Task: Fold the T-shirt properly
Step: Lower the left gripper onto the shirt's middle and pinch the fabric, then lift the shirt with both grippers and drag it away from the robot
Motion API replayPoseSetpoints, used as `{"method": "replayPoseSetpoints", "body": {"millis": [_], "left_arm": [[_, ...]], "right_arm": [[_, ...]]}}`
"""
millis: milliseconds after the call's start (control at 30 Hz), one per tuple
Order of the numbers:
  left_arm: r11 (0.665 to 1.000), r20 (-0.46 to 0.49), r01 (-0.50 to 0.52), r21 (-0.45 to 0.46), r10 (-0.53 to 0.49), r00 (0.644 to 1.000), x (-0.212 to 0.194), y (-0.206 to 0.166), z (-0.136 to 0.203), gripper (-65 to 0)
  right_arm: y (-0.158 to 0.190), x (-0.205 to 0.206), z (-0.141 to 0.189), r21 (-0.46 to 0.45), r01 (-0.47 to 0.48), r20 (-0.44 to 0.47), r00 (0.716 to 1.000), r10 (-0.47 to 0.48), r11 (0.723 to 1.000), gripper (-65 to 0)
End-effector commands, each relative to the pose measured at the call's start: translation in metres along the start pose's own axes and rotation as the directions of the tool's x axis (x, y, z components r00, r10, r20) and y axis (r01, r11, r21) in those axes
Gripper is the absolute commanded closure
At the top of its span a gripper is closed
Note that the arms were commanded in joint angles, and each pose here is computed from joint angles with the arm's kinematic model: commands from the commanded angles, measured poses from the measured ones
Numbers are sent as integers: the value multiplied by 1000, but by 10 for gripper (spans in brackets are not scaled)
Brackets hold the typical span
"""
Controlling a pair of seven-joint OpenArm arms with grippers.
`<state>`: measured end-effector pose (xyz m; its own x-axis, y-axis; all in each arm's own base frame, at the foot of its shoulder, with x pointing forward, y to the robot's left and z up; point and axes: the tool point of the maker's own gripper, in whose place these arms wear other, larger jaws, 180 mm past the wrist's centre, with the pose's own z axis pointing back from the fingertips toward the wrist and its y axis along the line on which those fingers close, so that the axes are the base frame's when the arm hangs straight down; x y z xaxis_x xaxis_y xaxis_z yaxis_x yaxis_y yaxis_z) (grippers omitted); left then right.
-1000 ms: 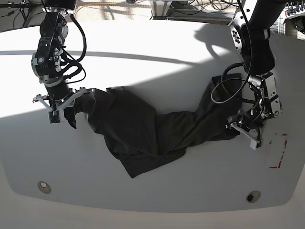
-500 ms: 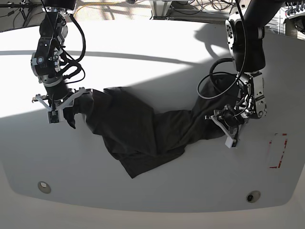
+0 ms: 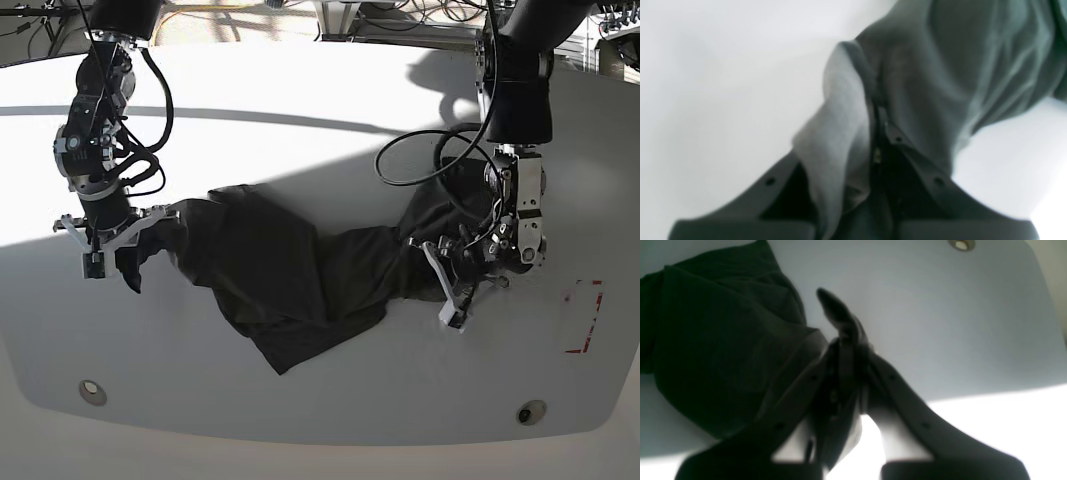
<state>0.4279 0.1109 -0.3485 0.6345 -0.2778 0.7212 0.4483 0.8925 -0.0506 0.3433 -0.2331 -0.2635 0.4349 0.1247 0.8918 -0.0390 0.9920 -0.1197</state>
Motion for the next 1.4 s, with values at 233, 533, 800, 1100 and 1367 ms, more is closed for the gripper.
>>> {"method": "replayPoseSetpoints", "body": {"millis": [233,533,800,1100,1367], "left_arm": [[990,389,96,104,-129,912,163,-2,81,0],[982,527,76,175,-159,835,196,-5,136,0],[968,587,35,247,-179,789,218,14,176,0],[954,620,-25,298,-173,765,233,46,204,0],[963,589,-33,268,-137,797,215,45,185,0]], "right_arm": [[-29,82,-3,-59,-40,193,980,51,997,-14],[-62,145,-4,-126,-71,295,950,105,990,-14],[-98,215,13,-194,-100,400,900,172,976,-14],[-137,261,36,-226,-93,425,886,184,970,-14],[-149,256,41,-241,-107,389,900,197,965,-14]]}}
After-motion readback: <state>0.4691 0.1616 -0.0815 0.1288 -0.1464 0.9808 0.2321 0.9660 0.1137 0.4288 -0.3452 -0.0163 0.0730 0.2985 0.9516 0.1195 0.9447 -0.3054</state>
